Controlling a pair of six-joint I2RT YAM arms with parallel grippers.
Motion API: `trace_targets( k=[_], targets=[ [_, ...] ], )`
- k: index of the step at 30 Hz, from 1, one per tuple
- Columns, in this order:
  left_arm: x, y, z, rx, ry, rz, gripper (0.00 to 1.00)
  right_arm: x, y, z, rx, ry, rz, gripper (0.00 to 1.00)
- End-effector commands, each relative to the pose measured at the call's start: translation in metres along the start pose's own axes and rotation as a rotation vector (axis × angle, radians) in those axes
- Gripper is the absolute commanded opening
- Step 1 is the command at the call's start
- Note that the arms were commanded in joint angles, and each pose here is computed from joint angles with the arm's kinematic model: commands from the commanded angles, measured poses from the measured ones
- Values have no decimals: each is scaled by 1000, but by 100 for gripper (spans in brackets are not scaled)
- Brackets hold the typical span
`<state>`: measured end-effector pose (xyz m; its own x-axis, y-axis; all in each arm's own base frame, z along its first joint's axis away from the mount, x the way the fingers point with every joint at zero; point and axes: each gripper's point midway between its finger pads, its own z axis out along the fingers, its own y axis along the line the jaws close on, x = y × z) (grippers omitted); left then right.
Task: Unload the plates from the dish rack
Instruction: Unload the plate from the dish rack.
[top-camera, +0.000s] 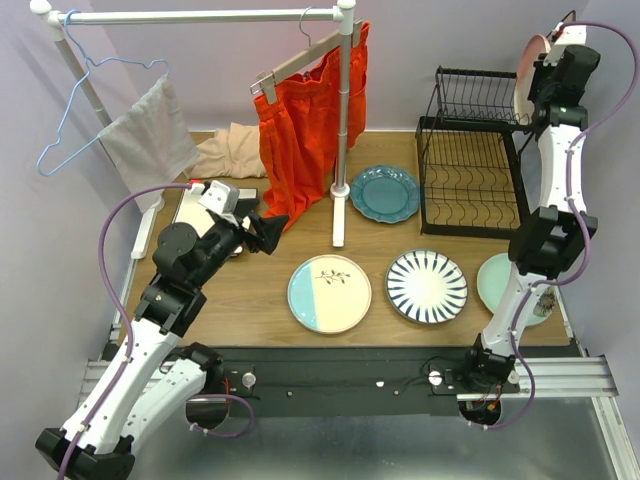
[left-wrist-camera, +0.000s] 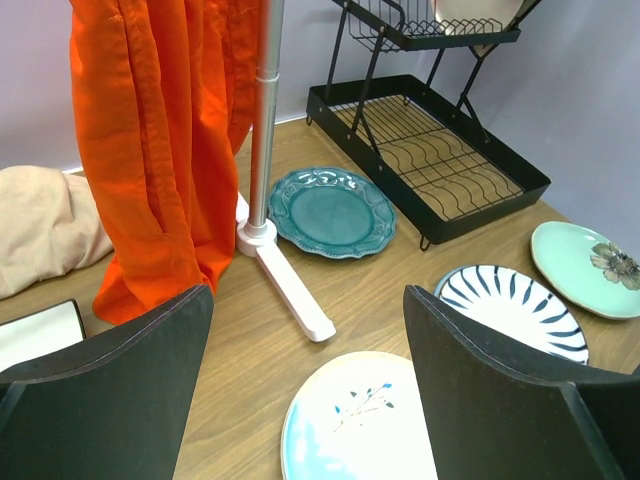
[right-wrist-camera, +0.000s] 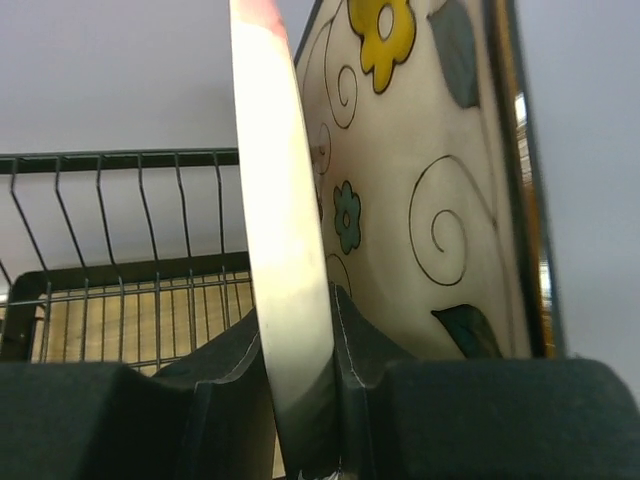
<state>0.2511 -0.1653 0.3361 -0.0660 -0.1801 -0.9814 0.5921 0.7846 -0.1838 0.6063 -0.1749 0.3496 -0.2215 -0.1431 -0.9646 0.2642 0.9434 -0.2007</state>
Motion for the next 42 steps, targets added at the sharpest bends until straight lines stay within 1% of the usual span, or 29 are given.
trace_targets(
  k=[1, 12, 22, 26, 27, 29, 30, 38, 42],
  targets=[
    [0, 2, 0, -7, -2, 7, 86, -101, -36, -42, 48, -278, 38, 1],
    [1, 2, 1, -7, 1, 5, 86, -115, -42, -47, 53, -324, 85, 0],
    [5, 1, 5, 9, 21, 2, 86, -136, -49, -63, 79, -389, 148, 0],
    [2, 0, 3, 10, 6, 3, 86, -151, -50, -73, 75, -449, 162, 1],
    [2, 0, 2, 12, 5, 3, 86, -147, -48, -75, 65, -442, 158, 1],
    [2, 0, 3, 14, 5, 2, 86, -160, -48, -81, 61, -504, 155, 1],
    [2, -2, 3, 21, 6, 2, 86, -163, -49, -85, 62, -515, 155, 1],
    [2, -4, 3, 34, 4, 1, 86, -172, -50, -91, 62, -548, 164, 1],
    [2, -3, 3, 30, 4, 0, 86, -175, -37, -93, -14, -561, 164, 1]
  ],
)
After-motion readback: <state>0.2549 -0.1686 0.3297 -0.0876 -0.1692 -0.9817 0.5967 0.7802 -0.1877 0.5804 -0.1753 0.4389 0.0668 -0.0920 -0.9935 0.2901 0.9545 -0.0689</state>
